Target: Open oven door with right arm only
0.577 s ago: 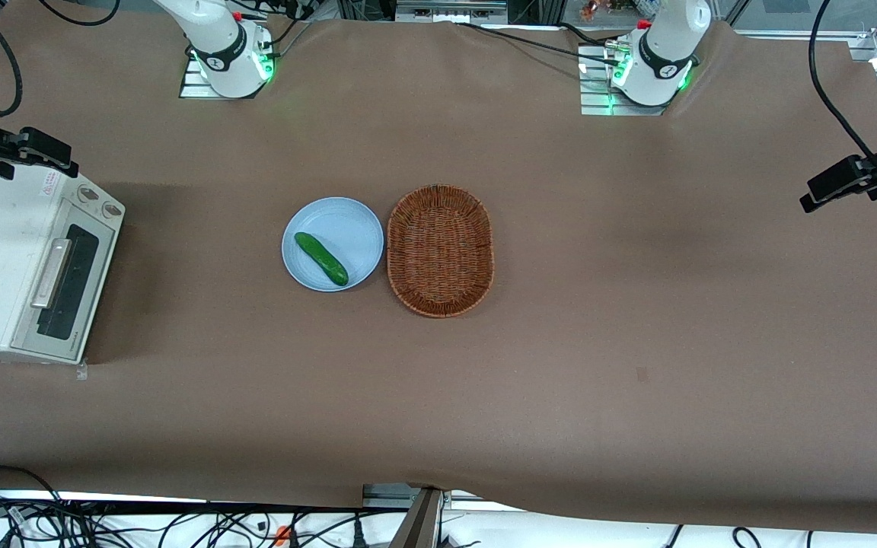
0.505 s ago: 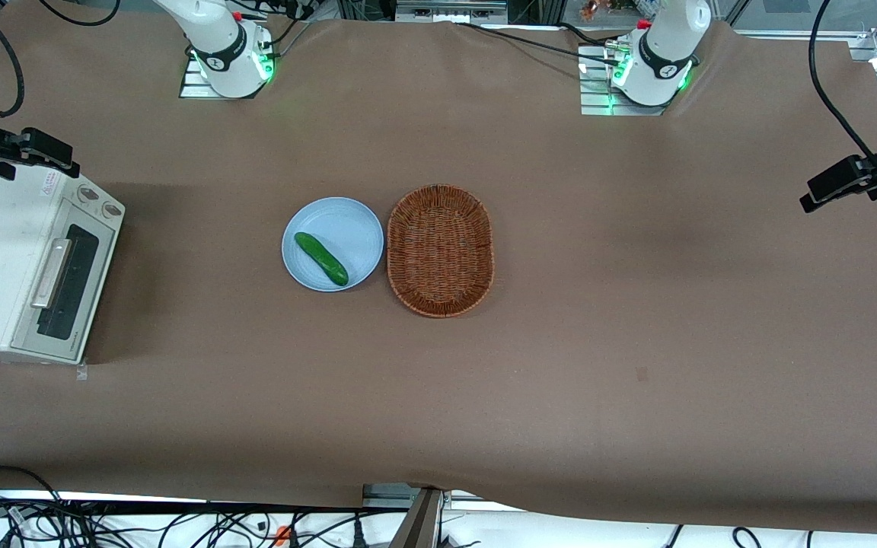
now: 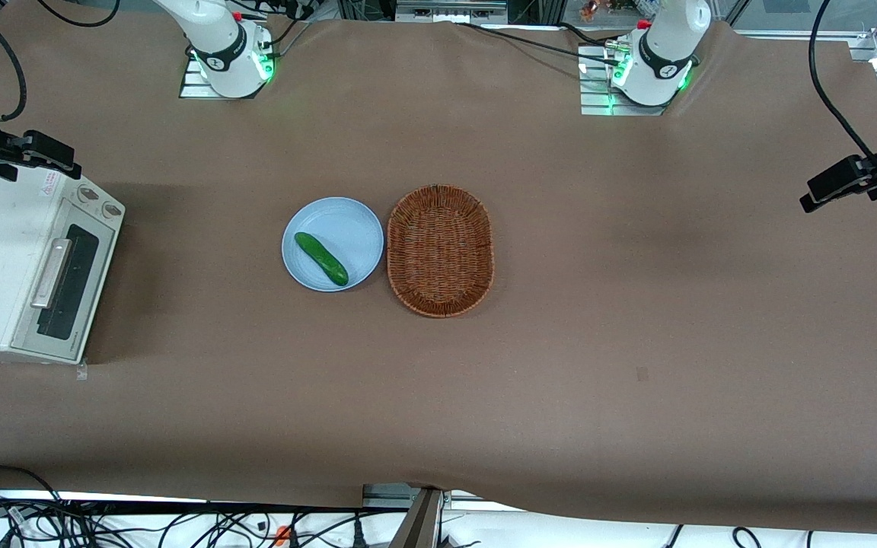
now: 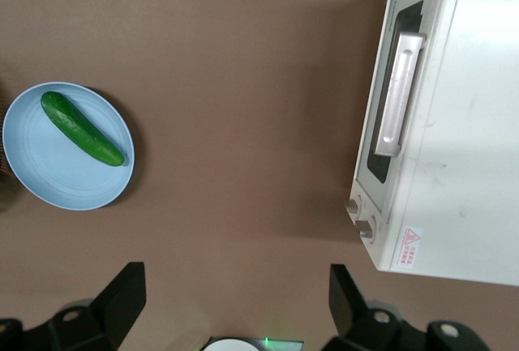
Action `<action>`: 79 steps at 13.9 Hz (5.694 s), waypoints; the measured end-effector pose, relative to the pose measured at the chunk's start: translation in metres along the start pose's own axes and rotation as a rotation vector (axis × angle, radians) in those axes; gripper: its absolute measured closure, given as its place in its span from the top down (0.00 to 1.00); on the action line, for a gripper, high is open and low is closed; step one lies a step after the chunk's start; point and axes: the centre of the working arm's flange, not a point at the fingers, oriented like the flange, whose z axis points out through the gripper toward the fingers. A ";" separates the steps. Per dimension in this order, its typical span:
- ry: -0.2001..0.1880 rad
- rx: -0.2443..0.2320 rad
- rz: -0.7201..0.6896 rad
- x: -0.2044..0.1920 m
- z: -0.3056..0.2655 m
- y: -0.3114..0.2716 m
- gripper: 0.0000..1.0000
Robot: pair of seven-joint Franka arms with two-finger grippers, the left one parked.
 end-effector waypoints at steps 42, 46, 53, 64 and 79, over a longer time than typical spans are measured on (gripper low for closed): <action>0.004 -0.781 0.123 0.102 0.243 0.037 0.01; 0.009 -0.782 0.125 0.103 0.244 0.036 0.01; 0.031 -0.769 0.113 0.101 0.244 0.032 0.01; 0.061 -0.623 0.103 0.105 0.257 -0.015 0.01; 0.082 -0.493 0.034 0.120 0.338 -0.058 0.01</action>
